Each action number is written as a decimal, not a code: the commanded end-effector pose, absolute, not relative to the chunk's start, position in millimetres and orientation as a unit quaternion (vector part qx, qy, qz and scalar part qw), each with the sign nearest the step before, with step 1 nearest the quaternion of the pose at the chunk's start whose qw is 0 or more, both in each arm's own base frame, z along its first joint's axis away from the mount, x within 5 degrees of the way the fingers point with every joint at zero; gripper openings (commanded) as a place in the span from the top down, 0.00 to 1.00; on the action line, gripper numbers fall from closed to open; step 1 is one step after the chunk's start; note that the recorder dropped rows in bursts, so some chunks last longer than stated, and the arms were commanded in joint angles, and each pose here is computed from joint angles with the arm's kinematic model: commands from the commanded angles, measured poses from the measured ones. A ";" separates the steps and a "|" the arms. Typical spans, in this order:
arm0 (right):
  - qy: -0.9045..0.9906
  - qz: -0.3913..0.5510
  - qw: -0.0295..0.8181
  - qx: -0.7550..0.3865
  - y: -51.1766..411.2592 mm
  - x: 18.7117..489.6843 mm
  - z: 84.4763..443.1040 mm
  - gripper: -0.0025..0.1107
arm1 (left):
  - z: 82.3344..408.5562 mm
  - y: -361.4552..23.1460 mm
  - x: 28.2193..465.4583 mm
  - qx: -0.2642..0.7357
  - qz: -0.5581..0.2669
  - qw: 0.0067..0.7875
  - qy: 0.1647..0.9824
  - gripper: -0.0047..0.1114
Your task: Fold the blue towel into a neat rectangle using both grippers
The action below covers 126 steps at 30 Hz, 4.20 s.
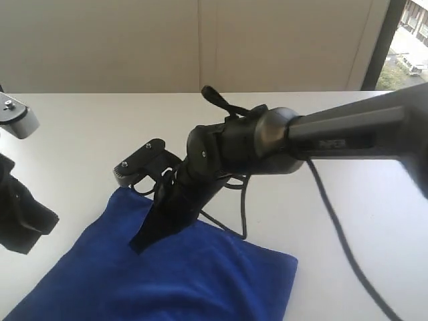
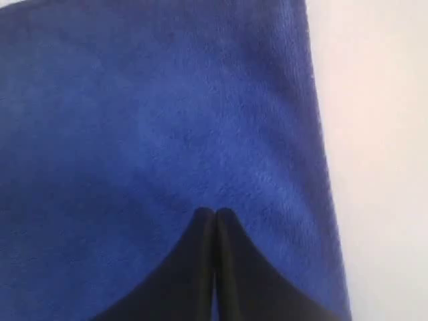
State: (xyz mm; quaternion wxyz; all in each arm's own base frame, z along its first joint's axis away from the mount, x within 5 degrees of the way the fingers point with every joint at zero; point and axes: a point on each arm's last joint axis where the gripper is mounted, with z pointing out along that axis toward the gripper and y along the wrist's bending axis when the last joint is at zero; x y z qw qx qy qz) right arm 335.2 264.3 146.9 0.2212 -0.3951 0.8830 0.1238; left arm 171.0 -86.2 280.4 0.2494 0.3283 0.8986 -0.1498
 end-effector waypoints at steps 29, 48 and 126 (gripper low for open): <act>0.984 -0.141 0.058 -0.088 36.3 389.3 93.6 0.98 | 254.4 -77.9 138.7 0.296 -0.172 0.269 0.900 0.96; 0.954 -0.078 0.246 -0.154 51.0 398.7 192.4 0.98 | 187.1 -150.1 221.2 0.175 -0.477 0.269 0.818 0.53; 0.963 0.024 0.151 -0.223 95.6 409.0 140.8 0.98 | 107.8 -161.4 239.4 0.196 -0.453 0.137 0.859 0.74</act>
